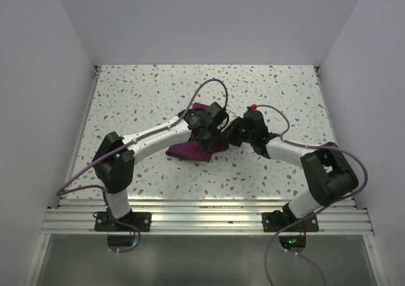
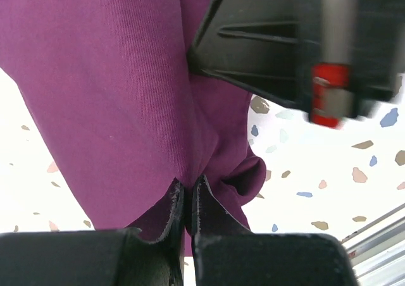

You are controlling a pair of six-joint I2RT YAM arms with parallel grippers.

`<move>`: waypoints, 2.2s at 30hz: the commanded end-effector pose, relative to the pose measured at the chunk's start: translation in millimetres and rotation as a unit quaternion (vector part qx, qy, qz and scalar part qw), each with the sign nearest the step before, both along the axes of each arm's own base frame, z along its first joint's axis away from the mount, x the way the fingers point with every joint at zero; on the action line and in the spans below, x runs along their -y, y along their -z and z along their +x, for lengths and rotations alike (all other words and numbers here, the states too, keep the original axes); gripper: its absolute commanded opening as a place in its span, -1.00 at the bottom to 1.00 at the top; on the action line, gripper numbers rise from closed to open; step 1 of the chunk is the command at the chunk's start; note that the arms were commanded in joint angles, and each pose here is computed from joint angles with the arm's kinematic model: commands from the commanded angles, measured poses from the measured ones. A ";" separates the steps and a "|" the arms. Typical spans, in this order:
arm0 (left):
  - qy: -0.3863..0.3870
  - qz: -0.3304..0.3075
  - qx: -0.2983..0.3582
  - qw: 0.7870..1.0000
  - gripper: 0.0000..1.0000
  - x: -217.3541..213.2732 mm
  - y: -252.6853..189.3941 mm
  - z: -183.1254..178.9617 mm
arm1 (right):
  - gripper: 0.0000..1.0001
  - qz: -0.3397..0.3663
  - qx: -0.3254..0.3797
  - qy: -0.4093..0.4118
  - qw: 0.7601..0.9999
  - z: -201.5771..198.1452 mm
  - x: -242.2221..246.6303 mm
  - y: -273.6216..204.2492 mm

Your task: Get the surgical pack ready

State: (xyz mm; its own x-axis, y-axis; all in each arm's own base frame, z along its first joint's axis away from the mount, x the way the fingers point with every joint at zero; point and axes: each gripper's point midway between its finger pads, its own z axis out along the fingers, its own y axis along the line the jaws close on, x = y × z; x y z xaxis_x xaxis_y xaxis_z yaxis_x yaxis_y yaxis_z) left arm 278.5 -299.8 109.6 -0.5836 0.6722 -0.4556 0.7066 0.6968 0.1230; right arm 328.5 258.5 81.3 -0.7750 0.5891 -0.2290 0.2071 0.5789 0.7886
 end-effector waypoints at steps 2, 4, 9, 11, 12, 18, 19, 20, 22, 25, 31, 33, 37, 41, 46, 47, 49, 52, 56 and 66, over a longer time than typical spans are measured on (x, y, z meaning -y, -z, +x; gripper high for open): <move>0.005 -0.062 0.027 0.998 -1.00 24.7 -28.8 11.6 | -1.00 -0.017 0.024 -0.029 0.999 -13.2 6.2 -9.1; 0.003 -0.067 0.024 0.997 -1.00 25.4 -28.4 13.1 | -1.00 -0.008 0.029 -0.041 0.999 -13.7 1.1 -10.2; 0.001 -0.090 0.021 0.996 -1.00 32.3 -38.6 14.8 | -1.00 0.037 0.029 -0.055 0.997 -14.4 -20.2 -1.9; 0.004 -0.100 0.017 0.995 -1.00 36.9 -41.5 13.8 | -1.00 0.058 0.038 -0.069 0.995 -13.4 -36.8 -0.7; 0.006 -0.106 0.015 0.994 -1.00 39.3 -43.0 13.2 | -1.00 0.073 0.048 -0.076 0.993 -12.0 -44.1 -3.7; 0.006 -0.123 0.000 0.992 -1.00 46.7 -41.4 9.3 | -1.00 0.129 0.079 -0.083 0.985 2.2 -82.8 -10.6; 0.005 -0.122 -0.002 0.993 -1.00 46.5 -40.3 9.1 | -1.00 0.116 0.078 -0.068 0.988 2.6 -73.5 -4.6; 0.005 -0.119 -0.004 0.993 -1.00 45.5 -37.8 8.2 | -1.00 0.098 0.065 -0.056 0.991 3.6 -64.0 2.2; 0.000 -0.111 -0.002 0.994 -1.00 40.9 -35.2 8.1 | -1.00 0.057 0.038 -0.054 0.996 2.4 -45.1 12.4; -0.007 -0.096 -0.003 0.995 -1.00 32.2 -26.2 7.8 | -1.00 0.009 0.012 -0.052 0.999 -4.2 -14.1 16.8; -0.017 -0.080 -0.011 0.997 -1.00 16.2 -12.6 6.8 | -1.00 -0.080 -0.013 -0.043 0.996 -20.8 42.7 6.8; -0.015 -0.078 -0.008 0.997 -1.00 12.6 -12.7 5.9 | -1.00 -0.089 0.002 -0.040 0.995 -20.3 49.9 -4.9; -0.015 -0.081 -0.008 0.997 -1.00 11.2 -15.3 4.5 | -1.00 -0.090 0.010 -0.042 0.995 -9.9 46.7 -7.3; -0.011 -0.087 -0.009 0.996 -1.00 13.9 -19.5 4.4 | -1.00 -0.071 0.021 -0.035 0.997 2.9 38.6 -7.1; -0.007 -0.093 -0.008 0.996 -1.00 17.1 -25.2 4.9 | -1.00 -0.035 0.038 -0.037 0.998 25.7 21.0 -5.1; -0.006 -0.095 -0.010 0.995 -1.00 18.1 -25.8 4.3 | -1.00 -0.029 0.029 -0.039 0.998 27.4 18.4 1.7; -0.002 -0.099 -0.011 0.995 -1.00 19.9 -27.5 3.9 | -1.00 -0.011 0.043 -0.039 0.998 37.6 9.9 -6.0; 0.000 -0.102 -0.010 0.995 -1.00 21.8 -29.1 5.0 | -1.00 -0.001 0.045 -0.037 0.998 47.1 2.8 -7.6; 0.008 -0.116 -0.018 0.993 -1.00 28.4 -32.1 2.4 | -1.00 0.027 0.033 -0.029 0.999 56.3 -6.0 -1.3; 0.009 -0.138 -0.022 0.990 -1.00 32.4 -39.8 -1.9 | -1.00 0.049 0.001 0.020 0.999 77.2 -10.9 28.5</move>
